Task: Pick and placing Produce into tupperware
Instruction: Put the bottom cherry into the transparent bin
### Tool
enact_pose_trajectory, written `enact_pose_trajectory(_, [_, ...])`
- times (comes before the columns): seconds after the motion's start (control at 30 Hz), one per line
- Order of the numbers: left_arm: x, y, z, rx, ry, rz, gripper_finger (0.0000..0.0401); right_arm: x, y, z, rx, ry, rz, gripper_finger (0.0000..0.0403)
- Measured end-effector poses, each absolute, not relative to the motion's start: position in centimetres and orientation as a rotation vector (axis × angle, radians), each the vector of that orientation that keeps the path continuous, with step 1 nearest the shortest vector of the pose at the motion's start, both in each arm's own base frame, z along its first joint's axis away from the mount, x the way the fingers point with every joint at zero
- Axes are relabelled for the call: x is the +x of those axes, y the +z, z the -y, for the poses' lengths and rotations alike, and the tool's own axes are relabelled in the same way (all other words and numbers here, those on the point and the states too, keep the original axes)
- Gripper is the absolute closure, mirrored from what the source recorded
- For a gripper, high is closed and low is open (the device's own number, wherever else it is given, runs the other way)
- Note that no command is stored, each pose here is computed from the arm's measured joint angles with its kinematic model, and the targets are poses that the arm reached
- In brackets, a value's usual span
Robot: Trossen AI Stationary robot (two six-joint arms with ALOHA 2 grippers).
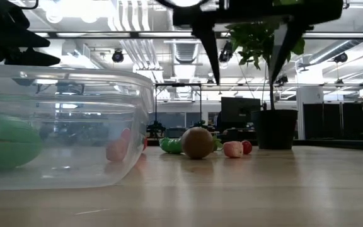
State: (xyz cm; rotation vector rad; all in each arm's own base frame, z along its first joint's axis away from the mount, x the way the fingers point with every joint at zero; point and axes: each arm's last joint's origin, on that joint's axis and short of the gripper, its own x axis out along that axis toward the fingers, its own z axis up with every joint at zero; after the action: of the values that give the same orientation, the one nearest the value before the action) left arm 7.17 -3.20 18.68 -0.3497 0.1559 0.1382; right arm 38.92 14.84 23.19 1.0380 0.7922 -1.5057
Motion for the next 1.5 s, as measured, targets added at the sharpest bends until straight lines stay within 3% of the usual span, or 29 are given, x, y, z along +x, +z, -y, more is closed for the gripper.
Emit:
enact_pose_trajectory(0.27, [7.2,18.7,3.2,-0.350,0.138,-0.156,0.0209,39.4,19.9,-8.9,0.969,-1.620,-1.043,0.0076])
enact_pose_trajectory(0.47, [7.2,18.7,3.2,-0.350,0.138,-0.155,0.0209,40.2,18.1,-4.9,1.026,-1.428,-1.125,0.0076])
enact_pose_trajectory(0.8, [7.2,18.7,3.2,-0.350,0.138,-0.155,0.0209,38.5,16.2,-2.0,0.966,-1.420,-1.278,0.0079])
enact_pose_trajectory(1.2, [7.2,18.7,3.2,-0.351,0.138,-0.155,0.0209,38.3,15.2,-0.4,0.920,-1.386,-1.285,0.0186])
enact_pose_trajectory(1.5, [7.2,18.7,3.2,-0.350,0.138,-0.155,0.0209,38.3,14.7,0.6,0.886,-1.378,-1.282,0.0198])
